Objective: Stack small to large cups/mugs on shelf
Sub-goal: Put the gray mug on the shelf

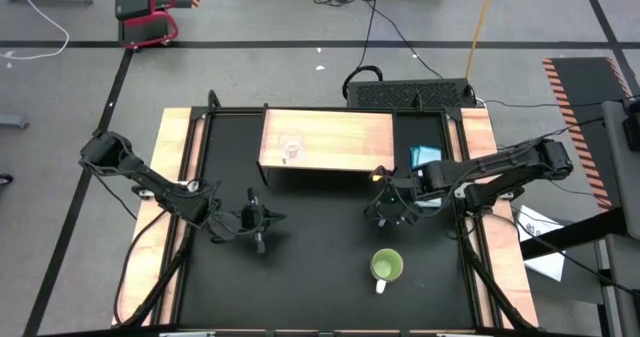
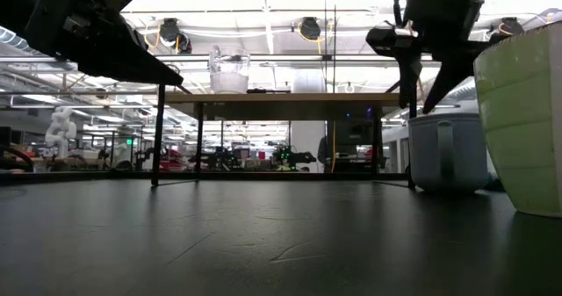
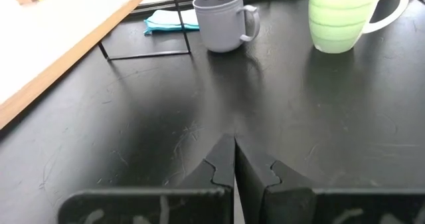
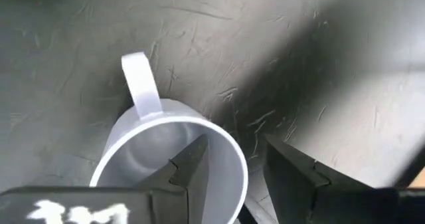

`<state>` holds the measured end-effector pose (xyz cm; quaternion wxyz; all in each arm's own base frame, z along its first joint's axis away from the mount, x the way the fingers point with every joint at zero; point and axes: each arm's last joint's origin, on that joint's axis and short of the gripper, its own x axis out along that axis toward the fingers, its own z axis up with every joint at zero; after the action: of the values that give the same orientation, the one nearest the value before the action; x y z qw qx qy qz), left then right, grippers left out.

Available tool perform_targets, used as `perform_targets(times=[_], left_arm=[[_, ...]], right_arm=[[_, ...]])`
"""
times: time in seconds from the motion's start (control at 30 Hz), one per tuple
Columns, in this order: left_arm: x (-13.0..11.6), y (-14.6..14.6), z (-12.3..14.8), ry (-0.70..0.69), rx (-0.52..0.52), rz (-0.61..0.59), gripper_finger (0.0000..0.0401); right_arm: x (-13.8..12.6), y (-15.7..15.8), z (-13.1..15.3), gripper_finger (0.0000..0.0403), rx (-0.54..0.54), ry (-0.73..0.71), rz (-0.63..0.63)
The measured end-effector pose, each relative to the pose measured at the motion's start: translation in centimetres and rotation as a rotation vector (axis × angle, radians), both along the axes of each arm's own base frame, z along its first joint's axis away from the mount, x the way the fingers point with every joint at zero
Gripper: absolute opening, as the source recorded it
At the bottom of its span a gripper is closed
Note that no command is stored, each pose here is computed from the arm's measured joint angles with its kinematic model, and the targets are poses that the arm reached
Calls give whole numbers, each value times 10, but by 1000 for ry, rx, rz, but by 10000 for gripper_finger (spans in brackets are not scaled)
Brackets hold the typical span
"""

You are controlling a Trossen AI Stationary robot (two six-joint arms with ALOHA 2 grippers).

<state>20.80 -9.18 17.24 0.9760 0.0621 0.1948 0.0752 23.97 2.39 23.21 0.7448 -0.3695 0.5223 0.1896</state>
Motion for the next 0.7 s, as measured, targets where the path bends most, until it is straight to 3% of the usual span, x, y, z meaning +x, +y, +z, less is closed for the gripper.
perform_targets(times=[0.4,0.7], left_arm=[[-1,0,-1,12,7,0,8],[0,0,-1,14,17,-4,8]], right_arm=[[0,-4,-10,128,-28,-13,58],[1,-9,-10,128,39,-8,58]])
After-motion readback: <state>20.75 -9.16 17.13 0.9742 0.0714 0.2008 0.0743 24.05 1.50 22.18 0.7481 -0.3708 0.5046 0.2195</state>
